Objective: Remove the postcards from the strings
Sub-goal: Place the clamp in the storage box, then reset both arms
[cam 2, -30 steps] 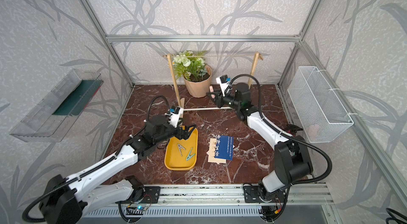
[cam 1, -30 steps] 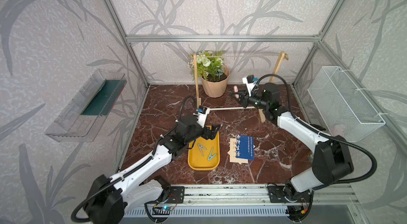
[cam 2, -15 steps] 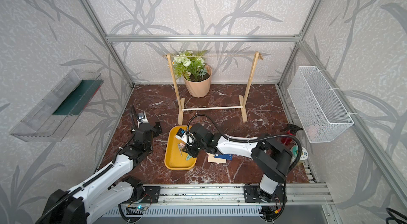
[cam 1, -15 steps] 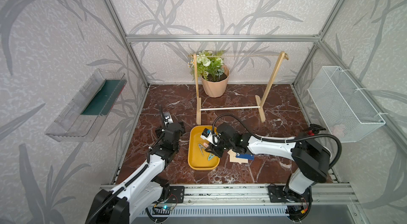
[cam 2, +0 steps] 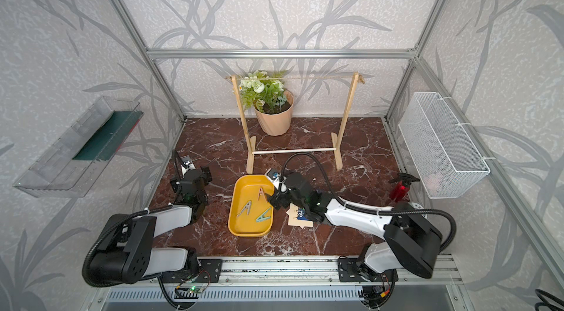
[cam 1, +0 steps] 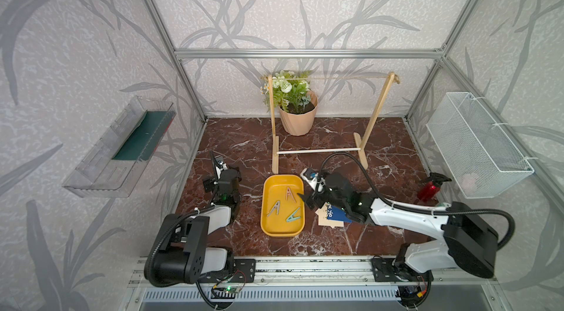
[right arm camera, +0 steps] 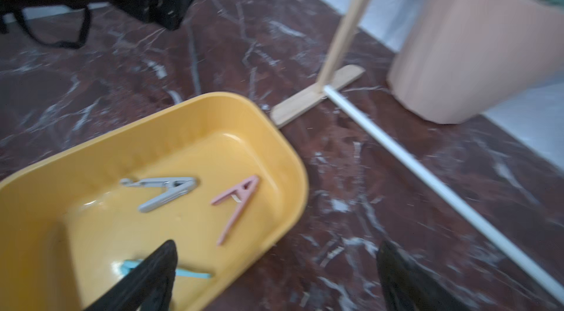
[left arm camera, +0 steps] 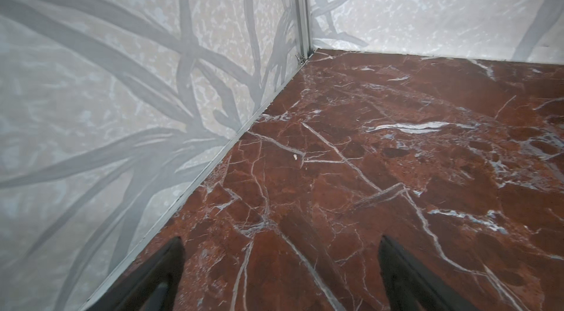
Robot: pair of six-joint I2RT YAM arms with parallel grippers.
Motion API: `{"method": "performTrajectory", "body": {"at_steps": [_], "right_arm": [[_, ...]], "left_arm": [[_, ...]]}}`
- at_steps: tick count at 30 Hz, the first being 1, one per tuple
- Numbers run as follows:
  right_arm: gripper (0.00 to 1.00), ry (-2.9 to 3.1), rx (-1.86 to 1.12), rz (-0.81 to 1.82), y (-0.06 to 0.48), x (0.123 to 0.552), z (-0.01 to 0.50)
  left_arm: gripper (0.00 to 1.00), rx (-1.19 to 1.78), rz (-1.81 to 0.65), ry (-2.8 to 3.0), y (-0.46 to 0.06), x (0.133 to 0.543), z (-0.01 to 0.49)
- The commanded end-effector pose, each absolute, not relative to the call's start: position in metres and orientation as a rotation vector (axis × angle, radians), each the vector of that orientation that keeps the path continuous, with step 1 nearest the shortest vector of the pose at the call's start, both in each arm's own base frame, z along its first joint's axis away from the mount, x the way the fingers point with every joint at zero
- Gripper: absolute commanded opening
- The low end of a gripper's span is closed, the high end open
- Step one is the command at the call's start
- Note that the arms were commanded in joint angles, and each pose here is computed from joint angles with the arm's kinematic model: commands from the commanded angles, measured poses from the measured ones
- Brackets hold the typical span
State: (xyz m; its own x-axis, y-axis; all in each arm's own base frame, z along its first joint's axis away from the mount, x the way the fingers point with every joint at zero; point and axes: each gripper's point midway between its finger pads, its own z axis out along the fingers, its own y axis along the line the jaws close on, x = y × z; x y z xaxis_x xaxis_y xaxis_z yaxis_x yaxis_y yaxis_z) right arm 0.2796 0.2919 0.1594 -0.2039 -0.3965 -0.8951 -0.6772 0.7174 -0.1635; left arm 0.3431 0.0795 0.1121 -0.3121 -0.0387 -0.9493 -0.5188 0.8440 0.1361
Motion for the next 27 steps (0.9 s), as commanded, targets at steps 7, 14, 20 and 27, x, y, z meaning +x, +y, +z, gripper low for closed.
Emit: {"method": "performTrajectory", "body": {"at_steps": [7, 14, 20, 27], "right_arm": [[0.99, 1.885, -0.156, -0.111, 0.075, 0.342, 0.165], [0.99, 1.876, -0.047, -0.168, 0.014, 0.348, 0.125], [0.99, 1.841, -0.089, -0.062, 0.026, 0.377, 0.121], [0.99, 1.911, -0.08, -0.039, 0.025, 0.391, 0.093]], "left_arm": [[1.0, -0.322, 0.272, 1.754, 0.06, 0.368, 0.106], [0.99, -0.329, 0.302, 1.811, 0.063, 0.382, 0.101], [0.99, -0.283, 0.289, 1.844, 0.057, 0.388, 0.099], [0.99, -0.28, 0.287, 1.847, 0.057, 0.388, 0.098]]}}
